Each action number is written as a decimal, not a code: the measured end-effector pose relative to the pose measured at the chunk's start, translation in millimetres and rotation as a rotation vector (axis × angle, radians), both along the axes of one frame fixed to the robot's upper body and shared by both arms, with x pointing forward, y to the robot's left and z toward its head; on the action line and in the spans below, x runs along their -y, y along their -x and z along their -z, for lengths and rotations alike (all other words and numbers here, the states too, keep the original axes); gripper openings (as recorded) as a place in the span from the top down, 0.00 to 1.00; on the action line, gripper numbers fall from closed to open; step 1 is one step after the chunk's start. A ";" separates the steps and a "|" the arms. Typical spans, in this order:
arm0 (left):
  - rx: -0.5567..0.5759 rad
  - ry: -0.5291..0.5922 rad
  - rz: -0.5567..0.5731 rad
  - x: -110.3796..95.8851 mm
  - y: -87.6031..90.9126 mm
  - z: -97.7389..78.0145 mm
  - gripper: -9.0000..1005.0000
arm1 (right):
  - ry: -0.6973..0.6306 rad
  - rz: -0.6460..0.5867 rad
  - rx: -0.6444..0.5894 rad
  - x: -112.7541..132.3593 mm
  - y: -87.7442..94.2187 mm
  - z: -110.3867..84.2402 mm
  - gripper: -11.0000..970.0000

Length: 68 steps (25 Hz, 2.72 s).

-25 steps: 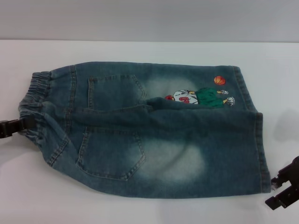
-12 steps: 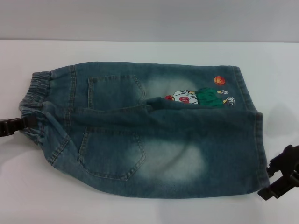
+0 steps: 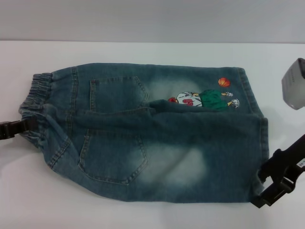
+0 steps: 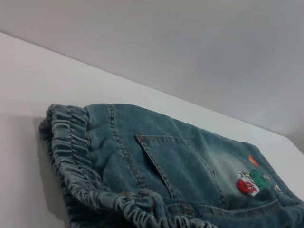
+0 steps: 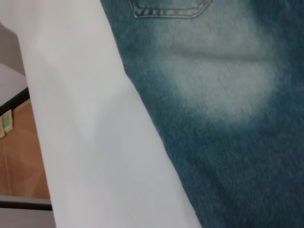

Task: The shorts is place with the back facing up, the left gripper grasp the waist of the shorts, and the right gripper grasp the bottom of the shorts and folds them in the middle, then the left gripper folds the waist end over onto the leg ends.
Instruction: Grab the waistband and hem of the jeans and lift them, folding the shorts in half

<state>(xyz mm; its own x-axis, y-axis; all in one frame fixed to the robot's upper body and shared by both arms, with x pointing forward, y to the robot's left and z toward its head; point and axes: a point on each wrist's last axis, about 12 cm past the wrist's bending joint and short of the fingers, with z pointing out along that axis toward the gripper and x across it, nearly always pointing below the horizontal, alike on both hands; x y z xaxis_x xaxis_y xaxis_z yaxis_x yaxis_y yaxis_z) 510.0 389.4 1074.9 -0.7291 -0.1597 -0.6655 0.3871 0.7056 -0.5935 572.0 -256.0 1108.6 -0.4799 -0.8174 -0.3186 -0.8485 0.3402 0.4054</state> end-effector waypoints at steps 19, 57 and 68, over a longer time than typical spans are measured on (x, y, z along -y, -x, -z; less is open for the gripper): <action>0.005 -0.009 0.005 -3.2 -0.2 -2.8 0.85 | -0.012 -0.020 0.015 -8.7 -0.8 -6.5 0.27; 0.095 0.008 -0.046 -18.1 -5.6 -19.8 0.83 | -0.212 -0.058 0.181 4.7 17.6 -33.1 0.99; 0.138 0.051 -0.123 -37.4 7.2 -27.9 0.82 | -0.453 0.121 0.493 44.8 9.5 -51.4 0.99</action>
<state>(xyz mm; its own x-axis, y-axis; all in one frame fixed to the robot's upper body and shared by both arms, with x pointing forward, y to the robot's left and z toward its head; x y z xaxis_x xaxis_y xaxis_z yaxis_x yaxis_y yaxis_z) 502.8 426.8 1102.8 -0.6041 -0.2778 -0.7469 0.3802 0.7232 -0.5765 562.4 -300.8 1160.0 -0.2704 -0.5011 -0.8221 -0.9373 0.3320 0.1059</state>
